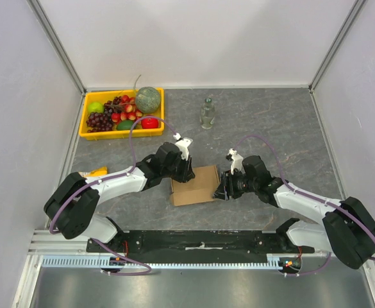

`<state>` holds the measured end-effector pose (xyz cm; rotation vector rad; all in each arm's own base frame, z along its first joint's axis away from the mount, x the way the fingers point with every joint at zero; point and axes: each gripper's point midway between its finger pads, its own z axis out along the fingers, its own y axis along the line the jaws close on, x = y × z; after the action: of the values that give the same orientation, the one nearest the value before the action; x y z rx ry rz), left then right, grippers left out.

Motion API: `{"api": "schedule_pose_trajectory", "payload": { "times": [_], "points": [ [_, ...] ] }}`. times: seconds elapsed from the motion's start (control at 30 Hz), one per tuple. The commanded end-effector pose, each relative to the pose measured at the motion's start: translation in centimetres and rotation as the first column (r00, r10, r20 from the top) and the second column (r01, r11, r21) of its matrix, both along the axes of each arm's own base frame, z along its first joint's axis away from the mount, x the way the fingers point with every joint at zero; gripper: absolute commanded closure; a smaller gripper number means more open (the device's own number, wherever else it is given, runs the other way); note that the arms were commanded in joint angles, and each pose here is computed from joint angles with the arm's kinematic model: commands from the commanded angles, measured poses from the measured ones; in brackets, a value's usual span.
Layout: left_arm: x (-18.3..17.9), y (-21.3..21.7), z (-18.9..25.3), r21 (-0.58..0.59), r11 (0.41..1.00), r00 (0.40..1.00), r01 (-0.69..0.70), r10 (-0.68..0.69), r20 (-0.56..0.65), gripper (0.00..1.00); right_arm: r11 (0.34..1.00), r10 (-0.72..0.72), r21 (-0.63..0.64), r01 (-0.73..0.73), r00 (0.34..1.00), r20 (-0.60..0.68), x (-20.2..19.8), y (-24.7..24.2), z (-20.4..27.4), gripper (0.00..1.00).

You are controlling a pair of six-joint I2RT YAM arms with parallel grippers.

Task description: Fold the paper box

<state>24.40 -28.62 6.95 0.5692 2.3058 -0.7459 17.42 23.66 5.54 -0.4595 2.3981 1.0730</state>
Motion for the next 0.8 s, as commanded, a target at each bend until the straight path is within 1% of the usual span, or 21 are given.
{"api": "schedule_pose_trajectory", "payload": {
  "times": [0.0,0.33,0.77],
  "points": [
    [-1.0,0.5,-0.9,0.05,0.998,0.999,0.025,-0.023,-0.033,0.75,0.998,0.018,0.054,-0.02,0.999,0.046,1.1,1.2,2.2,0.43],
    [-1.0,0.5,-1.1,0.049,0.998,0.999,0.027,-0.025,-0.037,0.75,1.0,-0.021,0.023,0.019,0.997,0.069,1.5,0.5,0.6,0.49],
    [-1.1,0.5,-1.1,0.046,0.999,0.999,0.026,-0.024,-0.042,0.75,0.998,-0.068,0.007,0.068,0.992,0.107,2.1,-0.3,-0.5,0.51]
  ]
}}
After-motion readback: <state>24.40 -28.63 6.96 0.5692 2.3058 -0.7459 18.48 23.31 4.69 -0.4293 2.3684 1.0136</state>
